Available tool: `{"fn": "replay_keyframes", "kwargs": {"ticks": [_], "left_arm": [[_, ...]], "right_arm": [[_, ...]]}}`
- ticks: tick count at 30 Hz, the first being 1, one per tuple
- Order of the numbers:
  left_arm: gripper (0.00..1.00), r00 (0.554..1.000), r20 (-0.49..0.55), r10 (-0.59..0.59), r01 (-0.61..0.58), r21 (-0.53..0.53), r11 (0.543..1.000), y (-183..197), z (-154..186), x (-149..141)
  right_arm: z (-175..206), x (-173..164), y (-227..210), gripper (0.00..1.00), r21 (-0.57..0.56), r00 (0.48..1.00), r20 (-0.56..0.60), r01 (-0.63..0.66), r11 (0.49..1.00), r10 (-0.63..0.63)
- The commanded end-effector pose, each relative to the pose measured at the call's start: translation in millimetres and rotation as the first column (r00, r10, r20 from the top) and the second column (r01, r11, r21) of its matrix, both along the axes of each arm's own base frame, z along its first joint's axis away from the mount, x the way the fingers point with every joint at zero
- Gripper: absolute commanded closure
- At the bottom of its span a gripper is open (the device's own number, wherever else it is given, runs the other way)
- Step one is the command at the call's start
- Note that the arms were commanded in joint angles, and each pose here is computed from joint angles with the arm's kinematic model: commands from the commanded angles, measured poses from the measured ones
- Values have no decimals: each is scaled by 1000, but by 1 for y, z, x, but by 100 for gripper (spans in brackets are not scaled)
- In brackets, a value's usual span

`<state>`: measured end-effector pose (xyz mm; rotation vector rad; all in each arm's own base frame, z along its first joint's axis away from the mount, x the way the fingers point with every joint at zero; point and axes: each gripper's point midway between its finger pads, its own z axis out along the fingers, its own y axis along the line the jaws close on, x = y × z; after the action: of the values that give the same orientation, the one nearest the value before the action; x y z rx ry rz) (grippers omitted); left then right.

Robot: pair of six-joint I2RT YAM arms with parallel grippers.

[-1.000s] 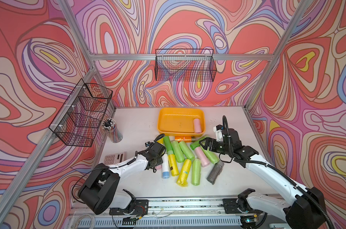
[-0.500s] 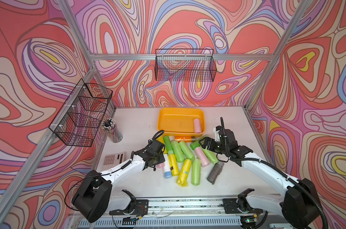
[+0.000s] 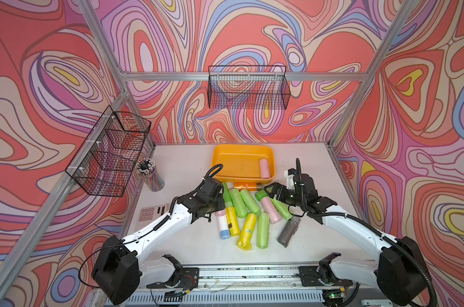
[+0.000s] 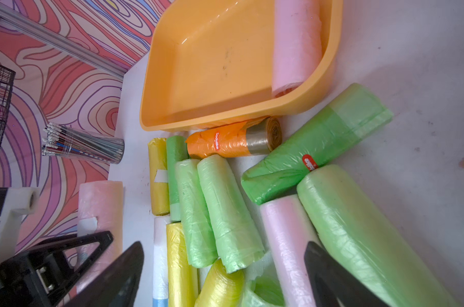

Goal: Put the roll of trash bags into the storage box
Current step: Pick up the roll of trash bags from the center of the board, then place the roll of trash bags in the storage box.

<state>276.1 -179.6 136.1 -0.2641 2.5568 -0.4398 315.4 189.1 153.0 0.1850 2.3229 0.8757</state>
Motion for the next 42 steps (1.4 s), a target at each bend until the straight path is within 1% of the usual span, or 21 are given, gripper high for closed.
{"fn": "replay_keyframes", "kwargs": {"ticks": [1,10,17,22,25,27,32,34,37,42], "left_arm": [[99,1000,29,8,-9,26,1000,4,18,-3],[100,997,73,41,-44,48,998,8,34,1],[100,993,115,18,-24,54,998,-6,57,22],[100,989,147,-32,25,53,998,-35,77,51],[100,986,157,-63,54,59,997,-55,82,72],[100,983,167,-82,72,64,995,-69,85,87],[100,976,180,-122,108,86,990,-104,77,128],[100,973,187,-139,122,97,988,-118,73,146],[100,971,185,-151,131,114,985,-136,64,169],[100,964,208,-168,148,106,983,-163,54,201]], "right_arm": [[1,-7,2,4,22,1000,11,-12,1000,12],[-1,-17,-1,4,-5,999,8,-41,999,41],[3,-23,-4,4,0,999,21,-42,999,42],[5,-26,-7,4,-12,999,31,-36,999,36],[6,-26,-9,4,-33,999,32,-38,999,39],[6,-26,-13,4,-61,999,30,-36,997,38],[2,-24,-33,4,-178,999,28,26,984,-21],[-1,-23,-37,4,-212,999,16,31,977,-29],[-5,-24,-33,4,-203,1000,-7,12,979,-14],[-10,-28,-31,4,-164,999,-25,18,986,-22]]}}
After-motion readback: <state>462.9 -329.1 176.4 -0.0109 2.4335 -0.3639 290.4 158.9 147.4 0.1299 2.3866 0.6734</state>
